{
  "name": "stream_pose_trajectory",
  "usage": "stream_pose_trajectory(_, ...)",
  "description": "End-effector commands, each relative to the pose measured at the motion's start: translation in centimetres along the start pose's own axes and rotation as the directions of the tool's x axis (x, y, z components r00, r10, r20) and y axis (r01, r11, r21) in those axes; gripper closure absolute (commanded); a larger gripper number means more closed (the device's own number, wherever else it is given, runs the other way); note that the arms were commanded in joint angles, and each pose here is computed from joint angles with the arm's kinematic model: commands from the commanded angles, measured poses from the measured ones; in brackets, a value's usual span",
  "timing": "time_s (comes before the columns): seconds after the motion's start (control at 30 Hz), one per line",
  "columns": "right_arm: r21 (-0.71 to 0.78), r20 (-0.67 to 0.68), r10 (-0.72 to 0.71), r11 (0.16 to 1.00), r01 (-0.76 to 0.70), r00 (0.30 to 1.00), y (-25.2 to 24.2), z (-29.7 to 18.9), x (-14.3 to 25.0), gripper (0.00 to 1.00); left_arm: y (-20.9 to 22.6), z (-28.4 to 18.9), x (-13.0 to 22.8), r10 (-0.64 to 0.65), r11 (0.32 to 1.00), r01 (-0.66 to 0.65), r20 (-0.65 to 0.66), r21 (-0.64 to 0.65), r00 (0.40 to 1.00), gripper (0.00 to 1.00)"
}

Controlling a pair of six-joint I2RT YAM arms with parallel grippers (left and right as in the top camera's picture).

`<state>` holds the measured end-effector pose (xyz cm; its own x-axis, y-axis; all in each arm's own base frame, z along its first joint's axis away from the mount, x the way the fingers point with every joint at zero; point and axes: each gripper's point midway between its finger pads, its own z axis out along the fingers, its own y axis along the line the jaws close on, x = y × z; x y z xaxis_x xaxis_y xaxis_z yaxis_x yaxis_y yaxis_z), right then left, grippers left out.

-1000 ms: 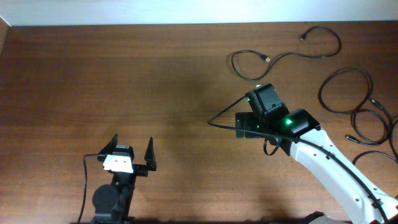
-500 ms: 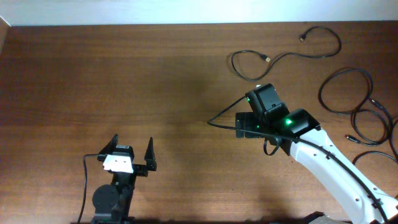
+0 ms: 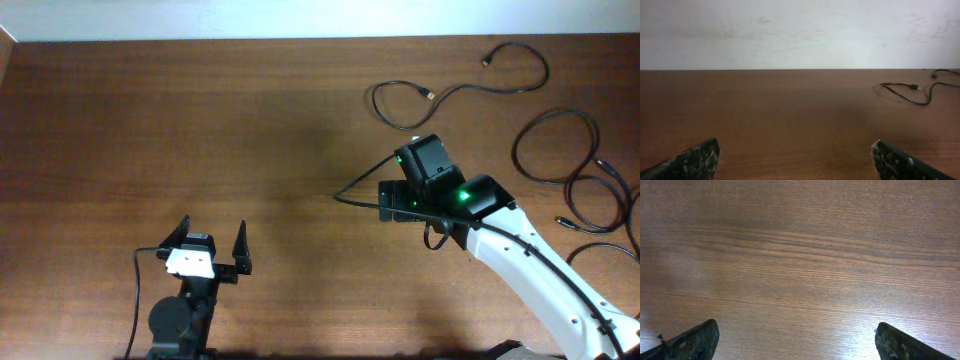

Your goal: Untangle cables

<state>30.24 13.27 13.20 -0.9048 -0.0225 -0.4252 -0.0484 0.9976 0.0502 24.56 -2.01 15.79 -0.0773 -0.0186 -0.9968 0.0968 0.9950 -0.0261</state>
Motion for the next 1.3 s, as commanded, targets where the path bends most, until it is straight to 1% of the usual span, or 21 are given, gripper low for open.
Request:
stream_pose_trajectory(0.0, 0.004, -0.007, 0.005, 1.0, -0.005, 1.0, 0.0, 0.2, 0.3, 0.01, -0.1, 0.0, 0.0, 0.016, 1.0, -0.016, 0.001, 0.008, 1.0, 0.01)
stream_pose_trajectory(0.2, 0.051, 0.019, -0.006, 0.999, 0.005, 1.0, -0.9, 0.1, -0.1, 0.01, -0.1, 0.0, 0.0, 0.016, 1.0, -0.016, 0.002, 0.008, 1.0, 0.01)
stream_pose_trajectory(0.37, 0.047, 0.056, 0.032, 0.998, -0.035, 0.998, -1.9, -0.9, -1.0, 0.01, -0.1, 0.0, 0.0, 0.016, 1.0, -0.016, 0.001, 0.008, 1.0, 0.01)
stream_pose_trajectory(0.57, 0.038, 0.162, 0.126, 0.99, -0.134, 0.979, -4.8, -4.0, -2.7, 0.01, -0.1, 0.0, 0.0, 0.016, 1.0, -0.016, 0.002, 0.008, 1.0, 0.01)
stream_pose_trajectory(0.67, 0.003, 0.201, 0.086, 0.996, -0.088, 0.976, -5.5, -5.6, -3.2, 0.01, -0.1, 0.0, 0.0, 0.016, 1.0, -0.016, 0.002, 0.008, 1.0, 0.01)
stream_pose_trajectory(0.8, -0.002, 0.276, 0.092, 0.995, -0.095, 0.957, -6.8, -8.0, -3.8, 0.01, -0.1, 0.0, 0.0, 0.016, 1.0, -0.016, 0.002, 0.008, 1.0, 0.01)
stream_pose_trajectory(0.9, -0.005, 0.358, 0.057, 0.998, -0.059, 0.932, -7.1, -10.3, -4.5, 0.01, -0.1, 0.0, 0.0, 0.016, 1.0, -0.016, 0.002, 0.008, 1.0, 0.01)
stream_pose_trajectory(1.0, 0.006, 0.453, 0.013, 1.0, -0.018, 0.892, -7.6, -12.5, -5.5, 0.01, -0.1, 0.0, 0.0, 0.016, 1.0, -0.016, 0.001, 0.008, 1.0, 0.01)
stream_pose_trajectory(1.07, 0.006, 0.52, 0.024, 0.999, -0.032, 0.854, -8.3, -13.6, -6.0, 0.01, -0.1, 0.0, 0.0, 0.016, 1.0, -0.016, 0.002, 0.008, 1.0, 0.01)
stream_pose_trajectory(1.17, -0.036, 0.583, 0.058, 0.998, -0.045, 0.81, -8.9, -13.5, -5.8, 0.01, -0.1, 0.0, 0.0, 0.016, 1.0, -0.016, 0.002, 0.008, 1.0, 0.01)
stream_pose_trajectory(1.27, -0.089, 0.626, 0.08, 0.996, -0.031, 0.776, -8.9, -12.0, -4.7, 0.01, -0.1, 0.0, 0.0, 0.016, 1.0, -0.016, 0.002, 0.008, 1.0, 0.01)
